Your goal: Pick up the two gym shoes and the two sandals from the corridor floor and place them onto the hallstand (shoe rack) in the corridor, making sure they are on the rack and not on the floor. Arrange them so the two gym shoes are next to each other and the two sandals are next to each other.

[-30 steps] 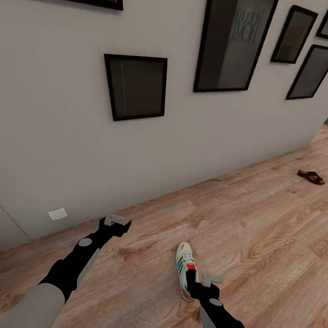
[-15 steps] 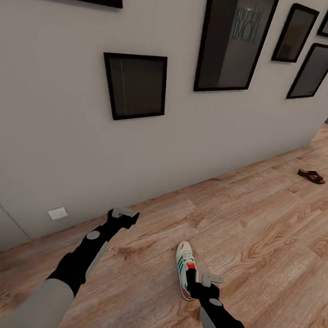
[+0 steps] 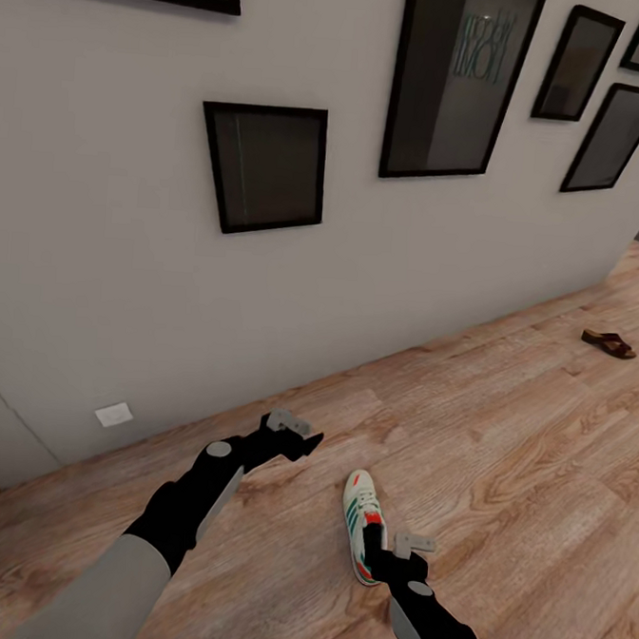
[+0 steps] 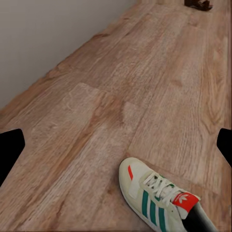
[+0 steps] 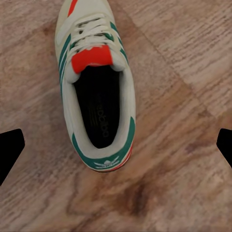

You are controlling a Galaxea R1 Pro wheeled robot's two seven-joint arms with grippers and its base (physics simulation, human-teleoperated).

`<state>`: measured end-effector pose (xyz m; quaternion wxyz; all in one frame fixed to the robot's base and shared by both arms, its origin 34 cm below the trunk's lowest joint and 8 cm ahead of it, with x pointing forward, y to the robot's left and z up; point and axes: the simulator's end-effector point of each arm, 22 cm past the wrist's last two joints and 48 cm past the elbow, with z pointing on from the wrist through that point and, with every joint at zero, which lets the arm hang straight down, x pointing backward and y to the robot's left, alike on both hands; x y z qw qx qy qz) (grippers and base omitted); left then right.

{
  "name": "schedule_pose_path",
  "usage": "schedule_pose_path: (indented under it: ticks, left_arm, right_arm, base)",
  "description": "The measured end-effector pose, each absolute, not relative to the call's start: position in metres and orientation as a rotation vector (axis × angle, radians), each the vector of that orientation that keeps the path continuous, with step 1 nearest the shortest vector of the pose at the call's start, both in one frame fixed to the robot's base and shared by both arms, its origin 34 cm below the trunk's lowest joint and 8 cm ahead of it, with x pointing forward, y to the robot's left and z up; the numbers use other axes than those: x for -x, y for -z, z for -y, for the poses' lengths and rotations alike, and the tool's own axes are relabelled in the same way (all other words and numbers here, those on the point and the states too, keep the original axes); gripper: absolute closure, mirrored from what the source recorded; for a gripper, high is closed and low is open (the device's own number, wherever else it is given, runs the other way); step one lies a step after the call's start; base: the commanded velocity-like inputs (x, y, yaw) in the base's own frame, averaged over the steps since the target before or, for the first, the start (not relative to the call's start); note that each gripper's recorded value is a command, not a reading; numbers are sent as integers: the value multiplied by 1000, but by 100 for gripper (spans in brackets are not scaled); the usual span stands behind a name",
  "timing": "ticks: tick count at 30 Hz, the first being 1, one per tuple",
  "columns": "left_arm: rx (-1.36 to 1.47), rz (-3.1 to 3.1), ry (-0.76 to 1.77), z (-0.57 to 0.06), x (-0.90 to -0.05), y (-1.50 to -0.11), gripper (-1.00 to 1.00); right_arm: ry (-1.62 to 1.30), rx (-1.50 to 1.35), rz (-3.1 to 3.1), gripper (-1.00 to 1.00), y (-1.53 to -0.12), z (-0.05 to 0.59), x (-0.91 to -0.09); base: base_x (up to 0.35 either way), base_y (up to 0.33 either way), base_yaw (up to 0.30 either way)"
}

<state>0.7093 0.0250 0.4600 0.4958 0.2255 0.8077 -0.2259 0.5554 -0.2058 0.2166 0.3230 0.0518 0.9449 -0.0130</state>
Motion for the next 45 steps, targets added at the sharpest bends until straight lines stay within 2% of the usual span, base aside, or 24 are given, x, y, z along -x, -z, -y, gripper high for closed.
schedule_pose_path:
  ticks: [20, 45]
  left_arm:
    - [-540, -2066, 609, -23, -699, -394, -100]
    - [-541, -2072, 608, -25, -695, -390, -100]
  right_arm:
    - [42, -138, -2580, -100, -169, 206, -524]
    - [66, -156, -2438, -100, -185, 222, -547]
  base:
    - [0, 0, 140]
    - [20, 0, 3]
